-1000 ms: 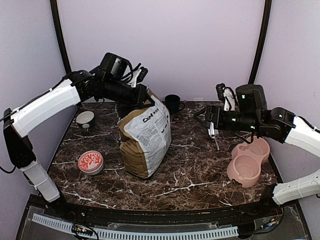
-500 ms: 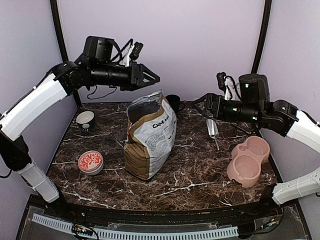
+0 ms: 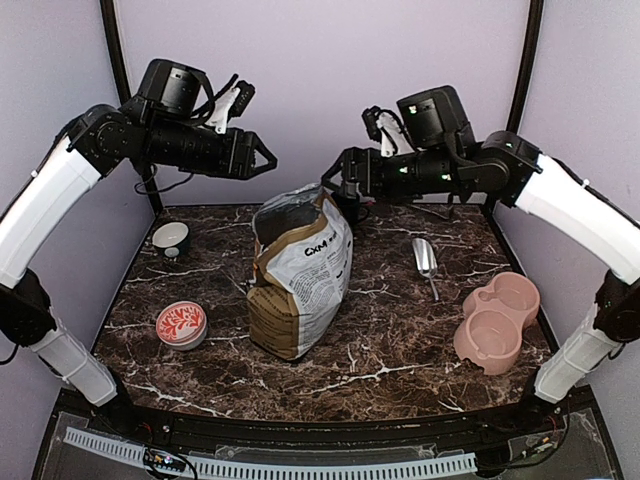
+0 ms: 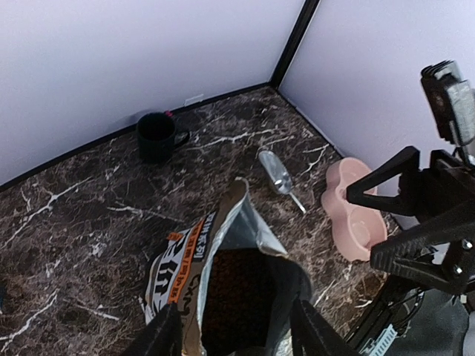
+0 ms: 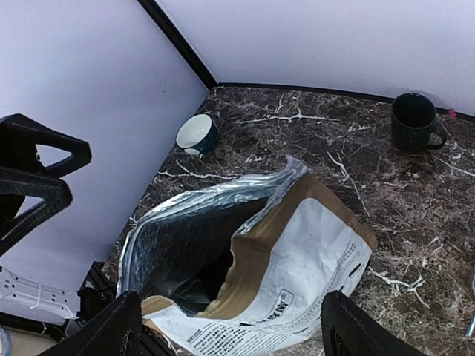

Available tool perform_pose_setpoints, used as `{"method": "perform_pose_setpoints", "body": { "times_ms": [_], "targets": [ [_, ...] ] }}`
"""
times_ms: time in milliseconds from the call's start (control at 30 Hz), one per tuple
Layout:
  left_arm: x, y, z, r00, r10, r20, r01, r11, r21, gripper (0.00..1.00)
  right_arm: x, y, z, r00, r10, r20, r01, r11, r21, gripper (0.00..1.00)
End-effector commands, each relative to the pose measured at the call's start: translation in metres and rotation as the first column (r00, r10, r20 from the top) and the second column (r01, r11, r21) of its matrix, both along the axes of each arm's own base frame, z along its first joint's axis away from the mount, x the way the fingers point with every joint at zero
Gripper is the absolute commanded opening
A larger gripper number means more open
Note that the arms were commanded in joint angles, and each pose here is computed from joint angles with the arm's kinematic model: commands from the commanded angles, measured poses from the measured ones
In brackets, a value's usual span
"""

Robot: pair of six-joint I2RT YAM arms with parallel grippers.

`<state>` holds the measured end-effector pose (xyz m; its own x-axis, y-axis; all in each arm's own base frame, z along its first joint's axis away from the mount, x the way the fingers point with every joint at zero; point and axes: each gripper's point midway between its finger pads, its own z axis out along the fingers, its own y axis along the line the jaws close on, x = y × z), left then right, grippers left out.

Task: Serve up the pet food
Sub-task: Adjust the pet food bag at the center of the board.

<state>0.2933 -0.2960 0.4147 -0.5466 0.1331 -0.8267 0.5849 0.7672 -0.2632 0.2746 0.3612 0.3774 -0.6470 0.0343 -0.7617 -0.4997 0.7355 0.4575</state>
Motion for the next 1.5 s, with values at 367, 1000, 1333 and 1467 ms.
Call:
{"method": "perform_pose_setpoints", "body": {
  "times_ms": [367,1000,1333,1467],
  "targets": [
    [0.009,-0.009,-0.068,0.996,-0.068,-0.057,0.079,0.973,0.218,0.59,-0.001,0.061,-0.054,1.0,0.006,-0.007,-0.008,0.947,-0.321,0.8],
    [0.028,-0.028,-0.12,0.991,-0.094,-0.094,0.125,0.902,0.413,0.07,0.002,0.038,-0.054,0.997,-0.044,0.064,0.062,0.947,-0.315,0.8],
    [0.015,-0.013,-0.089,0.996,-0.004,-0.086,0.033,0.943,0.333,0.0,0.0,0.022,-0.026,0.989,-0.077,0.125,0.105,0.966,-0.235,0.8],
    [0.002,-0.009,-0.071,0.996,0.019,-0.09,0.006,0.962,0.272,0.0,-0.006,0.032,-0.019,0.993,-0.022,0.114,0.045,0.978,-0.204,0.8]
  ]
}}
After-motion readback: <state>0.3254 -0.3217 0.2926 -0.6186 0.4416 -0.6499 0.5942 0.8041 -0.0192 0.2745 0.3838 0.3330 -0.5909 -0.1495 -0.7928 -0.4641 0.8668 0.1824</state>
